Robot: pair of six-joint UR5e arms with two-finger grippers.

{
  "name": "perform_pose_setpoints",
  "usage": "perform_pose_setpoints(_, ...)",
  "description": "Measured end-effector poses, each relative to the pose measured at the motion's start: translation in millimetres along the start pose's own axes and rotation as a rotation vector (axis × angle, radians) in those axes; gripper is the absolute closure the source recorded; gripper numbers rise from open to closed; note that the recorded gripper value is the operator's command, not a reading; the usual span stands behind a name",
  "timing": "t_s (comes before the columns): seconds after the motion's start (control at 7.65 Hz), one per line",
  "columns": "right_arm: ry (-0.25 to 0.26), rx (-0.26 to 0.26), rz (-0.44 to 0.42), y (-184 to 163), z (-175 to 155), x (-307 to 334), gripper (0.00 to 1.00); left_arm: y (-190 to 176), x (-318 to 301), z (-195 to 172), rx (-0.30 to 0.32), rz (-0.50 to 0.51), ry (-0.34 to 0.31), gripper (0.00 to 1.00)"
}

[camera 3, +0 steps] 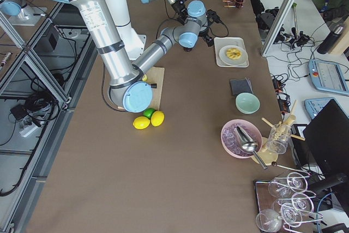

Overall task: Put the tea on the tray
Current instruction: 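Carry the bottle with the left gripper to the table center and set it upright, then open the left gripper and withdraw it while the right gripper reaches toward the bottle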

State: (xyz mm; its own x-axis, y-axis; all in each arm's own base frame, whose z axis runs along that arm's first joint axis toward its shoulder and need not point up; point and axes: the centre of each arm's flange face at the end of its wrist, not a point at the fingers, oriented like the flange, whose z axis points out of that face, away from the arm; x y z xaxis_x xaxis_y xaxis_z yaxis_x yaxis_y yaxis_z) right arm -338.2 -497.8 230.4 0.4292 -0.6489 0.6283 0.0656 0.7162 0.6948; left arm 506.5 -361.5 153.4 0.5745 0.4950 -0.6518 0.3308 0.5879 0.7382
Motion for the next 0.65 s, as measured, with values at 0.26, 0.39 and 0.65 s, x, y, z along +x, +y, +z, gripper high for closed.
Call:
perform_pose_setpoints(0.26,-0.001,0.000,-0.001,0,0,0,0.01,-6,1,-10,0.011,-0.009,0.020,0.03)
perform_pose_setpoints(0.39,-0.005,0.002,-0.003,-1,0,-3,0.01,-19,0,-28,0.027,-0.023,0.054,0.03)
perform_pose_setpoints(0.65,-0.027,0.013,0.004,-10,2,-21,0.01,-46,-63,-57,-0.068,-0.089,0.143,0.03)
